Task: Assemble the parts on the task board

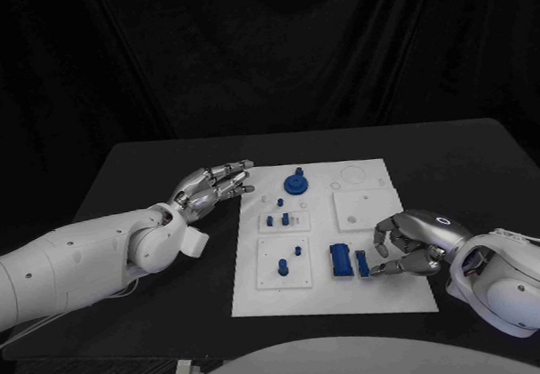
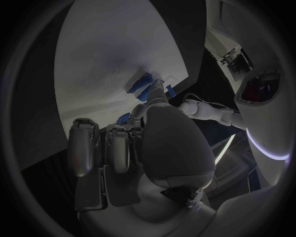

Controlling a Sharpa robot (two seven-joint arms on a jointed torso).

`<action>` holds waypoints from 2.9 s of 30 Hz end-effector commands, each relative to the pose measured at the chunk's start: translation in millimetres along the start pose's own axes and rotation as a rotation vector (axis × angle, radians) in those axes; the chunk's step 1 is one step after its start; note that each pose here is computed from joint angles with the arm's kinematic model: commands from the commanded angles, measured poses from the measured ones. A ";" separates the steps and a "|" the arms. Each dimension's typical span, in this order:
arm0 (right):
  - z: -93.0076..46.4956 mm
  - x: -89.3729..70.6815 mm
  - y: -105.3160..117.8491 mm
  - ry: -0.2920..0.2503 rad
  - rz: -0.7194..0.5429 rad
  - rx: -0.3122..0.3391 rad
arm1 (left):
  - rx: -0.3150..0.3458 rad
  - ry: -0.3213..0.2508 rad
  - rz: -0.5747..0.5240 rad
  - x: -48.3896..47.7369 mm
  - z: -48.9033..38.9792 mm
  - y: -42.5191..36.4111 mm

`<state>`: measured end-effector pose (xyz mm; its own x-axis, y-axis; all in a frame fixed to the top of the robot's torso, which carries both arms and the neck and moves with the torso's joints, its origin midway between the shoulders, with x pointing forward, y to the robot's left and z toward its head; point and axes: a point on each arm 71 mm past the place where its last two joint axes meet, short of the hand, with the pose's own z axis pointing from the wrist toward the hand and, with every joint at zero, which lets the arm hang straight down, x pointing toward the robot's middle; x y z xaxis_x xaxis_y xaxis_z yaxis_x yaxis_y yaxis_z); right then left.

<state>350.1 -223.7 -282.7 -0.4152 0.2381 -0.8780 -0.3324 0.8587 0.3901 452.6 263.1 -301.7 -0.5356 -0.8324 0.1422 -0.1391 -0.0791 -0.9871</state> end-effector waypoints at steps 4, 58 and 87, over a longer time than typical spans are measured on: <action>1.4 4.2 0.0 0.046 -0.037 0.019 | 0.015 0.010 -0.014 1.9 0.6 -0.5; 16.4 15.0 4.7 0.084 -0.050 0.064 | 0.007 0.020 -0.022 3.4 0.7 1.7; 5.9 -101.0 13.4 -0.331 0.387 -0.137 | 0.202 -0.005 0.120 17.4 -17.2 -33.6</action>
<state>388.8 -228.2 -201.0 -0.2895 0.4781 -0.8293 -0.3530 0.7519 0.5567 431.6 262.2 -277.1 -0.5563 -0.8259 0.0917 -0.0373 -0.0854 -0.9956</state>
